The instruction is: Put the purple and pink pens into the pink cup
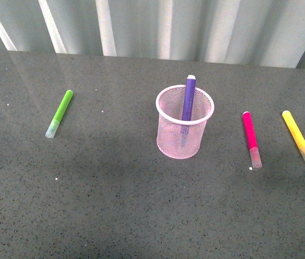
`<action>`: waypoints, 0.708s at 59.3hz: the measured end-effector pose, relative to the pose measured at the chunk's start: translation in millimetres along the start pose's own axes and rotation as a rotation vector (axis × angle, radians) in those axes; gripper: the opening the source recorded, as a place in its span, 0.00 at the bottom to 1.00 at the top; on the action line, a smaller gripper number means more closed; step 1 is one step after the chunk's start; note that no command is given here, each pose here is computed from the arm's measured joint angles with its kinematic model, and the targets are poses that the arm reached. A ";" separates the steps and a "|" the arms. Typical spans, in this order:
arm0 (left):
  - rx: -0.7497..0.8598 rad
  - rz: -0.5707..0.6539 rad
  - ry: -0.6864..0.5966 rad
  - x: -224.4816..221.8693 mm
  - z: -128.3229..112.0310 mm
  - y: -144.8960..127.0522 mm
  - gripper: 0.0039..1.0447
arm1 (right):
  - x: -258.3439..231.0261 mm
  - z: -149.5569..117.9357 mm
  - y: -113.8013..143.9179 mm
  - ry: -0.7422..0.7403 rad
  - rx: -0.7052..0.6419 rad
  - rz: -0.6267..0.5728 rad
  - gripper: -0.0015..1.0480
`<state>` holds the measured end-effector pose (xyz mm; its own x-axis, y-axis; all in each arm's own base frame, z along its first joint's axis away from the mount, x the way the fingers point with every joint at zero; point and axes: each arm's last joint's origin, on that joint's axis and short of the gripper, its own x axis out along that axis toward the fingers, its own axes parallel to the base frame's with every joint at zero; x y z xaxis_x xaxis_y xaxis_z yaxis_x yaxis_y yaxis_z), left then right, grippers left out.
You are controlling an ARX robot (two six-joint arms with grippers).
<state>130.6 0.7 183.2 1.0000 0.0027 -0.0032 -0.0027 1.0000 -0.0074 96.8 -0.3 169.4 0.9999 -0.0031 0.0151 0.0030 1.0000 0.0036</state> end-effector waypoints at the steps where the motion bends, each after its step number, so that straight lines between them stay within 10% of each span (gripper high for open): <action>1: 0.000 -0.003 -0.001 -1.1 -0.8 -0.4 0.03 | 0.0 0.0 0.0 0.000 0.000 0.000 0.93; 42: 0.002 -0.003 -0.027 -19.3 -9.5 -0.6 0.03 | 0.0 0.0 0.0 0.000 0.000 0.000 0.93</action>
<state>111.2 0.0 173.8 0.9997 0.0000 0.0242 0.0001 1.0000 -0.0059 96.8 -0.3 169.4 0.9999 -0.0034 0.0151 0.0034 1.0000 0.0036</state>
